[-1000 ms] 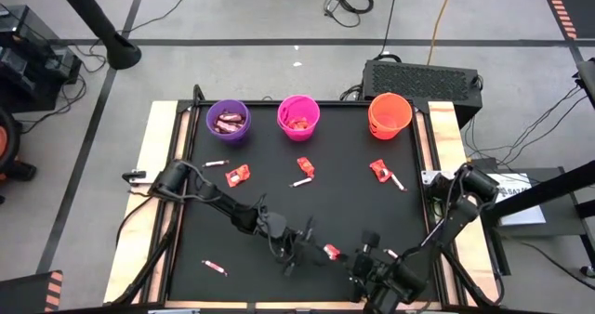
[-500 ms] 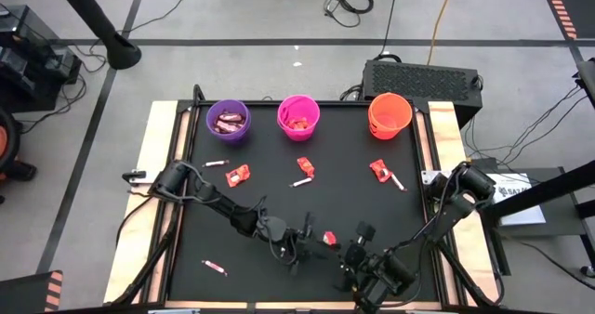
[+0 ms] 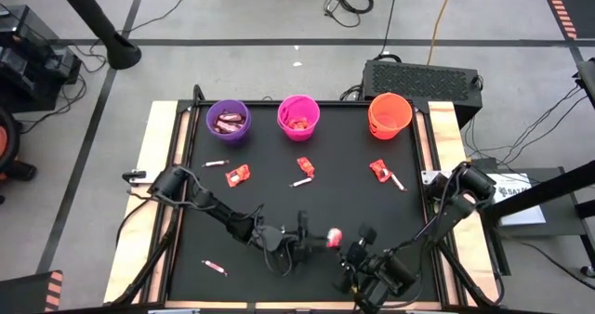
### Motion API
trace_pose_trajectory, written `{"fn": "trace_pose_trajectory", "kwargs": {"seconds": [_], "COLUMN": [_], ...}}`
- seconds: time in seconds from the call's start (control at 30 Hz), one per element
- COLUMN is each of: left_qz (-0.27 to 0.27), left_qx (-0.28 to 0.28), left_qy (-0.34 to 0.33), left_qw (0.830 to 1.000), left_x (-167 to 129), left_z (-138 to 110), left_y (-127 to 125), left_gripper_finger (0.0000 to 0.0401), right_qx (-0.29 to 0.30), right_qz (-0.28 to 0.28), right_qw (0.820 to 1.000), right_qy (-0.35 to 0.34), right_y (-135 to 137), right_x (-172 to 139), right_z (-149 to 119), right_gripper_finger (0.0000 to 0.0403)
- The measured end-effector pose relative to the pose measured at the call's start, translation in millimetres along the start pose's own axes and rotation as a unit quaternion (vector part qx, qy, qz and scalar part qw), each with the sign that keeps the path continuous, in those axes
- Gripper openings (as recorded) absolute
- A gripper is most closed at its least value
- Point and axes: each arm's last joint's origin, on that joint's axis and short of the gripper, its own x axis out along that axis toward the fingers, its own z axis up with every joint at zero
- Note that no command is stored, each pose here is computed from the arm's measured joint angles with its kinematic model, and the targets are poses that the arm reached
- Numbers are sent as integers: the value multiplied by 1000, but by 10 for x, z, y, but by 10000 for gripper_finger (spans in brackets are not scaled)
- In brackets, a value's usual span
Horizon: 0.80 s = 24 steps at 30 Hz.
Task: Sort candy by brand, put in halloween buckets
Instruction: Put the red chocolate bar into the pink bucket
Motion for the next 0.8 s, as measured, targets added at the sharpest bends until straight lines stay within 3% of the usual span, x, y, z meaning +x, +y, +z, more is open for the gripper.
{"fn": "trace_pose_trajectory", "kwargs": {"seconds": [0.1, 0.17, 0.37, 0.47, 0.63, 0.8], "left_qz": [45, 48, -37, -46, -68, -124], "left_qx": [17, 22, 30, 28, -87, -182], "left_qy": [25, 27, -4, 0, 15, 55], "left_qw": [999, 998, 999, 999, 994, 974], "left_x": [-6, -8, -10, -12, 117, 421], "left_z": [-8, -7, -6, -20, -213, -491], "left_y": [16, 15, -51, -62, 97, 225], "left_gripper_finger": [138, 138, 138, 138, 138, 138], "right_qx": [2, 2, 0, 0, 0, 8], "right_qz": [0, 0, -2, -2, -9, -80], "right_qw": [1000, 1000, 1000, 1000, 997, 990], "right_qy": [0, 0, -1, 5, 71, 113], "right_y": [0, -1, -4, -8, -61, -229], "right_x": [6, 10, 9, 10, -9, -120], "right_z": [5, 9, 8, 6, -58, -178], "right_gripper_finger": [0, 0, 0, 0, 0, 0]}}
